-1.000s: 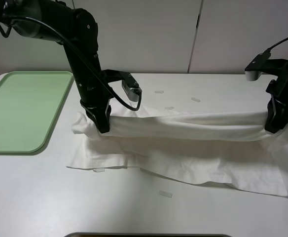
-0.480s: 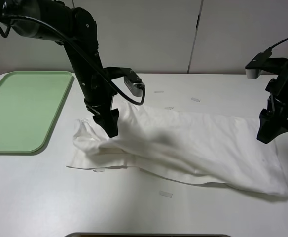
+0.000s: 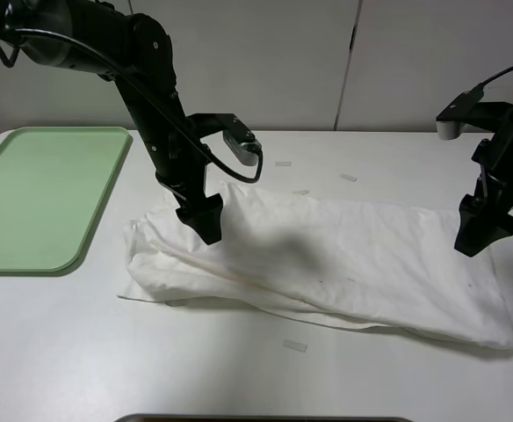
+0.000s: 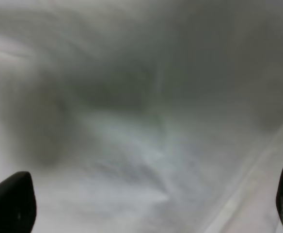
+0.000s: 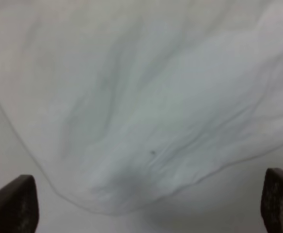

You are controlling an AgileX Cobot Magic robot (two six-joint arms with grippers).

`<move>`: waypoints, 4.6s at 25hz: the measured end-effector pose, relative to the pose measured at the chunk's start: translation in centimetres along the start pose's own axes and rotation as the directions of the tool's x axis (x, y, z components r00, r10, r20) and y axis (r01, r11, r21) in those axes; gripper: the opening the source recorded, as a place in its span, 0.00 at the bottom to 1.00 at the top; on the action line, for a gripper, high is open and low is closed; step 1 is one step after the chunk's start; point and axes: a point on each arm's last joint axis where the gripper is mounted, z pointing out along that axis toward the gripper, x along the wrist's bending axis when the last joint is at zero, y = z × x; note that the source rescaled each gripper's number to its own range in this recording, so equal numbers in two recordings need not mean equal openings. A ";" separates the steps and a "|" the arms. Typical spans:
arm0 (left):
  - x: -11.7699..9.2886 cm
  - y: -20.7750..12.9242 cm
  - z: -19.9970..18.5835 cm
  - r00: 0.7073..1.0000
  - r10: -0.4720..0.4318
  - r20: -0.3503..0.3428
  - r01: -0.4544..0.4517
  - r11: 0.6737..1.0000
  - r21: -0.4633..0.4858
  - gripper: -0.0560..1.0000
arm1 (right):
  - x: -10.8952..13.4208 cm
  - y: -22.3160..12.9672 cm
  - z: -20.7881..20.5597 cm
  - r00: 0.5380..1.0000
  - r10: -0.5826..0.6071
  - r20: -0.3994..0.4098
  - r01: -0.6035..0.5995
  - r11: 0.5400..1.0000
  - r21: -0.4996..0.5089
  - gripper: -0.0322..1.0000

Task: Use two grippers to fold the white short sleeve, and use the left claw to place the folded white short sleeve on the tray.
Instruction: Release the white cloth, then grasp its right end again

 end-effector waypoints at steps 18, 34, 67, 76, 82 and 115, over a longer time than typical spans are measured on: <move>-5.2 -2.8 -14.7 0.958 -0.234 -0.167 0.203 0.962 -0.184 1.00 | 4.2 -3.1 -9.7 0.983 0.159 0.090 -0.119 0.930 -0.347 1.00; -16.1 -17.3 -16.0 0.870 -0.464 -0.169 0.379 0.847 -0.374 1.00 | 6.3 -5.0 -12.7 0.952 0.301 0.057 -0.240 0.849 -0.471 1.00; -24.6 -32.5 -12.6 0.719 -0.667 -0.194 0.289 0.542 -0.789 0.98 | 6.6 -4.7 -12.8 0.950 0.311 -0.001 -0.270 0.822 -0.502 1.00; -24.8 -32.5 -12.6 0.641 -0.742 -0.196 0.328 0.496 -0.804 0.98 | 6.7 -4.5 -12.9 0.931 0.363 -0.049 -0.336 0.792 -0.510 1.00; -25.0 -32.4 -12.5 0.508 -0.840 -0.192 0.379 0.418 -0.825 0.98 | 6.7 -4.5 -12.9 0.913 0.402 -0.072 -0.380 0.771 -0.512 1.00; -25.4 -32.3 -12.5 0.278 -0.945 -0.174 0.427 0.284 -0.858 0.98 | -4.5 -3.0 5.2 0.616 0.786 0.052 -0.784 0.618 -0.059 1.00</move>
